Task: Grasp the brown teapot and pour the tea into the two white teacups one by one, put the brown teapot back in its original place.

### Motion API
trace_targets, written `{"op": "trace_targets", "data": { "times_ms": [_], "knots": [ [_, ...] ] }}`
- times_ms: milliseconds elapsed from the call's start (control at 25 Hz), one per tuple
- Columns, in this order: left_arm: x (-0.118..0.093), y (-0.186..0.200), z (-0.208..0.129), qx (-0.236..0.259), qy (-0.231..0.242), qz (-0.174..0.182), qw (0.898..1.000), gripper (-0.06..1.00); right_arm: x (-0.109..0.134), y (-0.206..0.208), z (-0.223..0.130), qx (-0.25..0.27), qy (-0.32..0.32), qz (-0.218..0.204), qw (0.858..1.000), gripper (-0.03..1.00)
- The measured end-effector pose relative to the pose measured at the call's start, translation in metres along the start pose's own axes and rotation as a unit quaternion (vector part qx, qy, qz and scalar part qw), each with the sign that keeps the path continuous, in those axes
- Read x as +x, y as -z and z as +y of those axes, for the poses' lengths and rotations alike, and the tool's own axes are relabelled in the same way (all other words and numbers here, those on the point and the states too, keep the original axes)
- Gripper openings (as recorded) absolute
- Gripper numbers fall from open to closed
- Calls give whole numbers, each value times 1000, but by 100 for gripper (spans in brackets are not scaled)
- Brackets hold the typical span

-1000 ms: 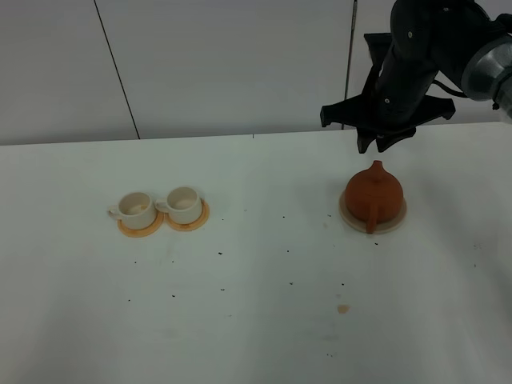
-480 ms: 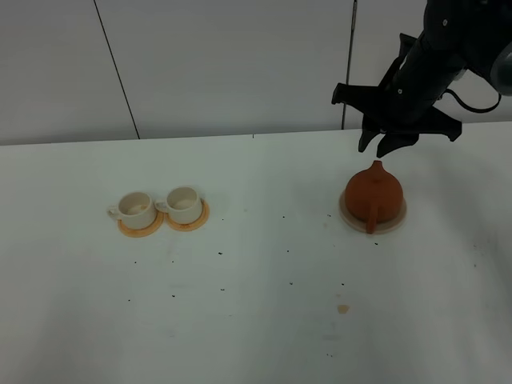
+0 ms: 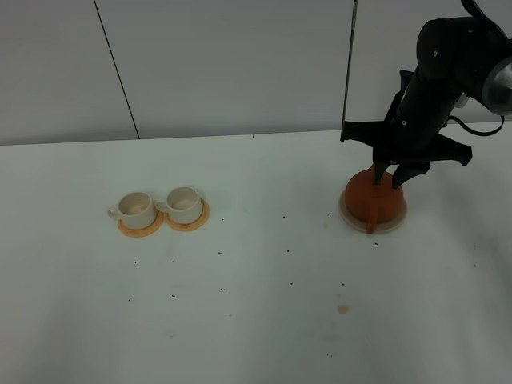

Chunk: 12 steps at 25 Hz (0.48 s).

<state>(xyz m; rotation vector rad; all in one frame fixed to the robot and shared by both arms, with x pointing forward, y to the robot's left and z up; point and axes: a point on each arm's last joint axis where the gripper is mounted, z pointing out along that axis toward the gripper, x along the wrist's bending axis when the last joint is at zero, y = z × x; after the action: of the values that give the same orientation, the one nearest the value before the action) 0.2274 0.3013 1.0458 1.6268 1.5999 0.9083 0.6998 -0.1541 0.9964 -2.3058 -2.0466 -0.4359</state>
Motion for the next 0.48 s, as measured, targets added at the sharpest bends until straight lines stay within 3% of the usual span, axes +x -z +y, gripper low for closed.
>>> {"op": "trace_targets", "data": {
  "times_ms": [240, 480],
  "knots": [
    [0, 0, 0, 0, 0, 0, 1000, 24, 0, -1, -1, -1, 8, -8, 1000, 24],
    [0, 0, 0, 0, 0, 0, 1000, 24, 15, -4, -8, 1, 71, -13, 997, 26]
  ]
}}
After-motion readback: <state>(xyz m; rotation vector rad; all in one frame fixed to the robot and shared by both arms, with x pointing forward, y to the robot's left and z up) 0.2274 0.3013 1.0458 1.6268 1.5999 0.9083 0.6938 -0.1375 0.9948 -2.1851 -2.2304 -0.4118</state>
